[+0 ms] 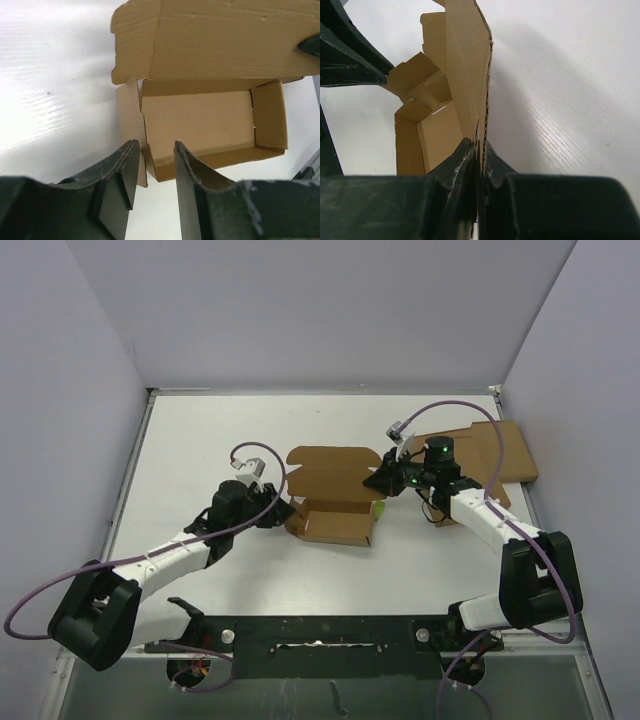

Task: Fold the paper box

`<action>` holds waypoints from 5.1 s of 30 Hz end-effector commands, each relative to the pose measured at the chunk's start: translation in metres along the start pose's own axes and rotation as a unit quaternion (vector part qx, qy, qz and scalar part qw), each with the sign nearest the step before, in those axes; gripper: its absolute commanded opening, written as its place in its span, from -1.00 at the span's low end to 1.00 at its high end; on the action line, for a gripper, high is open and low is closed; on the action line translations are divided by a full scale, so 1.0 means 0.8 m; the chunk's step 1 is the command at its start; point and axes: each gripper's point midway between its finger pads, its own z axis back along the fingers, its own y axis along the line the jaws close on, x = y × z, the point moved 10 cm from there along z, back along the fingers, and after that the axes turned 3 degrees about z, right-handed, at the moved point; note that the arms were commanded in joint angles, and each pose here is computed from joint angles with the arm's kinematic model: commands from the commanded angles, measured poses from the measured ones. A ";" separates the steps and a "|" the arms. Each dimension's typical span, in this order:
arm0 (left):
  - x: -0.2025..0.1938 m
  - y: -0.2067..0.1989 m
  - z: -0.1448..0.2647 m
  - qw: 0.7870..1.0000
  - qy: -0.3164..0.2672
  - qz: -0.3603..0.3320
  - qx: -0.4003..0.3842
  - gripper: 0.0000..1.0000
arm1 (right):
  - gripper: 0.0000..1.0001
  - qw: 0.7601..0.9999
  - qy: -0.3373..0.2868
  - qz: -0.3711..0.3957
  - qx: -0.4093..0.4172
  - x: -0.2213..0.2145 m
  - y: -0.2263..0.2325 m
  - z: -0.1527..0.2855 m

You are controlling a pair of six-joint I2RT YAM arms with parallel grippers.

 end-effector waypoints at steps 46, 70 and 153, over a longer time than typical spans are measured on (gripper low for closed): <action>-0.006 0.038 -0.032 0.988 0.050 0.110 -0.096 -0.09 | -1.00 0.999 -0.011 0.026 0.018 0.012 0.003 -0.005; -0.022 0.001 -0.057 0.994 0.096 0.045 0.018 -0.10 | -1.00 0.999 -0.010 0.027 0.022 0.012 0.005 -0.006; 0.059 -0.026 0.119 0.982 -0.088 -0.140 -0.091 0.86 | -1.00 0.963 -0.066 0.147 0.216 0.034 0.026 0.027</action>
